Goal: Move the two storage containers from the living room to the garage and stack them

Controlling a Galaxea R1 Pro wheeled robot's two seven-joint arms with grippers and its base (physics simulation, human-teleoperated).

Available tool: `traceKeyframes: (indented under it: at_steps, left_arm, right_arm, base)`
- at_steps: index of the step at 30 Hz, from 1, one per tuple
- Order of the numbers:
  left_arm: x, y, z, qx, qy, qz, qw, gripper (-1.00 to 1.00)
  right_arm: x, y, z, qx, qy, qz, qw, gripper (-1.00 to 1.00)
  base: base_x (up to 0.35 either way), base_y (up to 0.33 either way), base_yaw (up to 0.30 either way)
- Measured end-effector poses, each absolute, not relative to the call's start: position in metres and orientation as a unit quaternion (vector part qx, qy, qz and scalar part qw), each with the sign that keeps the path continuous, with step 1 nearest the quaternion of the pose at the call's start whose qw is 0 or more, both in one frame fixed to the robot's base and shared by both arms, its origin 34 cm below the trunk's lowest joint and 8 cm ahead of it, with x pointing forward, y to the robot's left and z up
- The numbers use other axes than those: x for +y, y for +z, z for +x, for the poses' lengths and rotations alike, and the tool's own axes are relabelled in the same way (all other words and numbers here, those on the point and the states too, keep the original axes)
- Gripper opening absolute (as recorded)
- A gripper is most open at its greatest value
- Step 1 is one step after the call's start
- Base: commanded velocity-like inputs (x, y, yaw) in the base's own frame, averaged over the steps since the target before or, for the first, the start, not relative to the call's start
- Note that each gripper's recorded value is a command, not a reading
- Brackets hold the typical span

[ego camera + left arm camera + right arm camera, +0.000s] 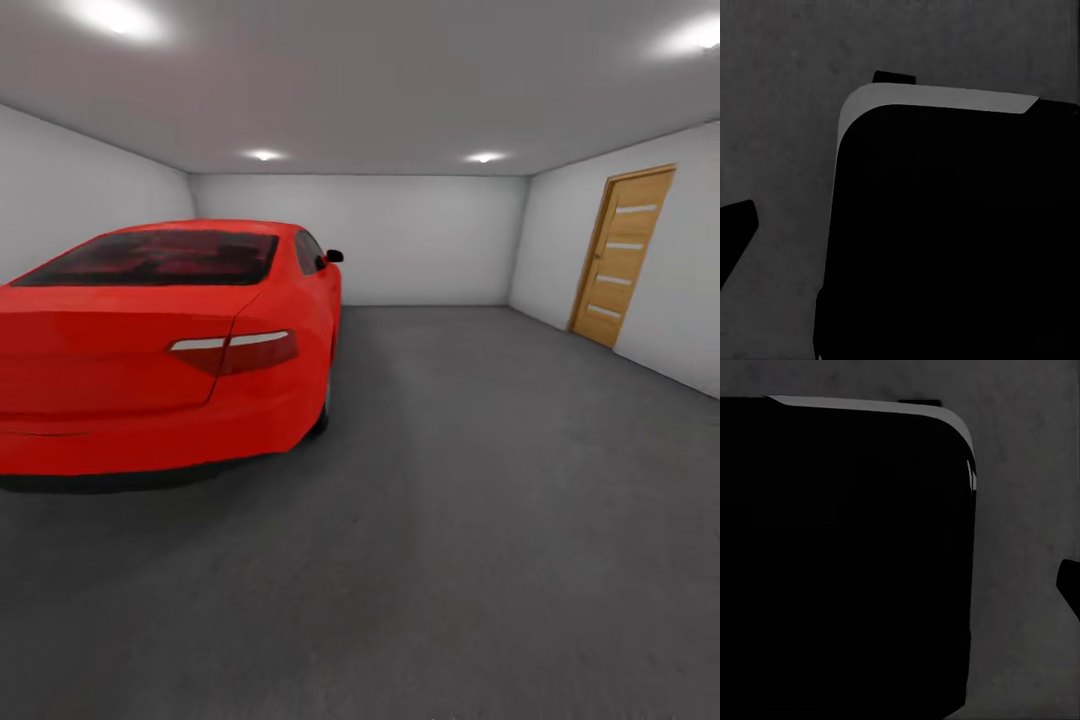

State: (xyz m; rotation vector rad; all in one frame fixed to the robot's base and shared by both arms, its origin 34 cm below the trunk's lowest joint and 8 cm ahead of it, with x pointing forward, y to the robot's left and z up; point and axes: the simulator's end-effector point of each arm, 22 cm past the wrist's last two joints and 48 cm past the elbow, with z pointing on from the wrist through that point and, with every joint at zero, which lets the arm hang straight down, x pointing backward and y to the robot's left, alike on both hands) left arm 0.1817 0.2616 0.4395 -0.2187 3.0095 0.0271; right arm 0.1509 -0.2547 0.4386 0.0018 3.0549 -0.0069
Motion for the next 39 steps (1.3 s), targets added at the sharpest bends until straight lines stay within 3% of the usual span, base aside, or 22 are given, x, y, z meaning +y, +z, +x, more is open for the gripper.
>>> traceKeyframes:
  at_steps: [39]
  left_arm:
    - [0.2614,0.4394,0.1810,0.995,0.009,-0.072,0.061,1.00]
  right_arm:
    - [-0.2548,0.4386,0.1501,0.999,-0.002,0.001,0.042,1.00]
  base:
    - [0.000,0.000,-0.226]
